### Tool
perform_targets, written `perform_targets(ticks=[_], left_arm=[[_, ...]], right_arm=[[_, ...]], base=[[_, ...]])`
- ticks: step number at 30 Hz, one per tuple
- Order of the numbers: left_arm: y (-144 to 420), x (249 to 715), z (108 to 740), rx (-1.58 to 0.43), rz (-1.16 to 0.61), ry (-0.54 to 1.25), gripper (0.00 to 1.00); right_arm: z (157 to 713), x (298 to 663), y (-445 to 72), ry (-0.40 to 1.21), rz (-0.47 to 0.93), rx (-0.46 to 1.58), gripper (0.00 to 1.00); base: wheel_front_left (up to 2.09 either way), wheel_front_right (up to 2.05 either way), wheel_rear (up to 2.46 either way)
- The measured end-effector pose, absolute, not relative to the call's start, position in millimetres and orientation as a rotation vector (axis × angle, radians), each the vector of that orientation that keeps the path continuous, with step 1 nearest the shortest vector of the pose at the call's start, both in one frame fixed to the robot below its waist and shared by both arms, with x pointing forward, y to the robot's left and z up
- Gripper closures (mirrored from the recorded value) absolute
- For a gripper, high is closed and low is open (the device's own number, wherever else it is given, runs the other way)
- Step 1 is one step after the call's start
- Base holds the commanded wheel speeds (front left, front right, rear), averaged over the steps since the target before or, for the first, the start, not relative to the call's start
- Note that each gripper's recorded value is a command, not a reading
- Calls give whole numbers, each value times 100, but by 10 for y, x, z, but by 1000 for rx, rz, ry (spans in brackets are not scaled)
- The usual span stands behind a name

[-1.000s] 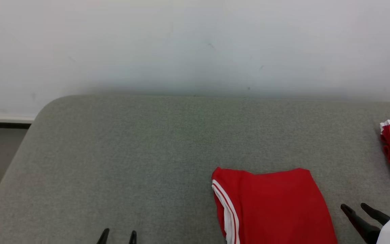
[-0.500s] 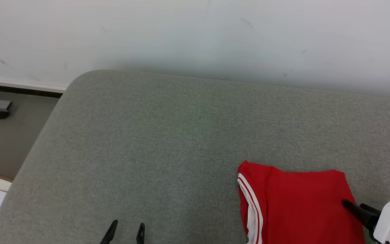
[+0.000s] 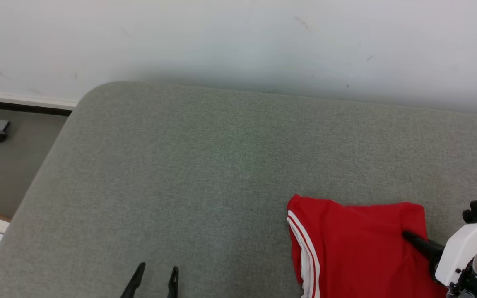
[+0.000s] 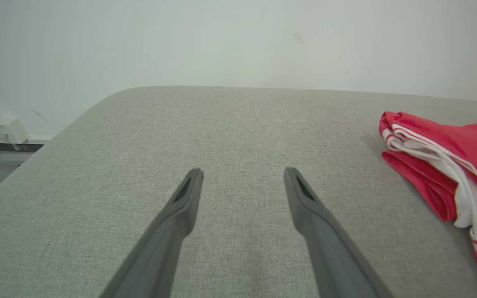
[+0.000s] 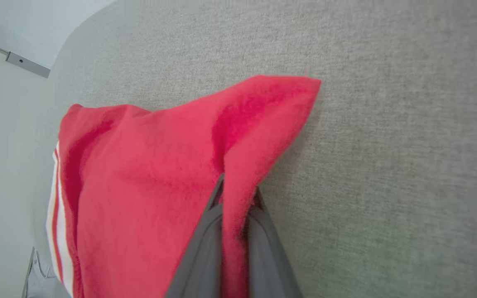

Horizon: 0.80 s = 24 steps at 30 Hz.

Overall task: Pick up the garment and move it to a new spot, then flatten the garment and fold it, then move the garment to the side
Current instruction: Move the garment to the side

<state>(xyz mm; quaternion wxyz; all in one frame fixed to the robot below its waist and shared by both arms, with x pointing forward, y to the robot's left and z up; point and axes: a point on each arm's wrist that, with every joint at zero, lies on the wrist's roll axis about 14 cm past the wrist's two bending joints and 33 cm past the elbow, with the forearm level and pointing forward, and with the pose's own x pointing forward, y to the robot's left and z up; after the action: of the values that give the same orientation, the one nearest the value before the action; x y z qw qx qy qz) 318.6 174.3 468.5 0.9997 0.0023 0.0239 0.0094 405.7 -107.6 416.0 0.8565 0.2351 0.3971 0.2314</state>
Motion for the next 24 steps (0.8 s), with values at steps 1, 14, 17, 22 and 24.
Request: perform_targets(ticks=[1,14,17,22,24], left_arm=[[1732,3195,4683,5,15,48,0],[1359,3510,4710,-22,-107,31,0],[1245,3620,4697,-30,-144,31,0],[1123,3790,4617,-36,-187,46,0],[1083,3843,4574,-31,-205,54,0]], right_arm=[[4198,4087,-1099,814,483,490,100],[4807,4615,-2035,516,299,292,100],[4962,4773,-2307,457,239,243,100],[5233,5040,-2673,352,153,204,100],[5290,5116,-2785,336,127,197,100]], base=[[0,0,0],[0,0,0],[0,0,0],[0,0,0],[0,0,0]])
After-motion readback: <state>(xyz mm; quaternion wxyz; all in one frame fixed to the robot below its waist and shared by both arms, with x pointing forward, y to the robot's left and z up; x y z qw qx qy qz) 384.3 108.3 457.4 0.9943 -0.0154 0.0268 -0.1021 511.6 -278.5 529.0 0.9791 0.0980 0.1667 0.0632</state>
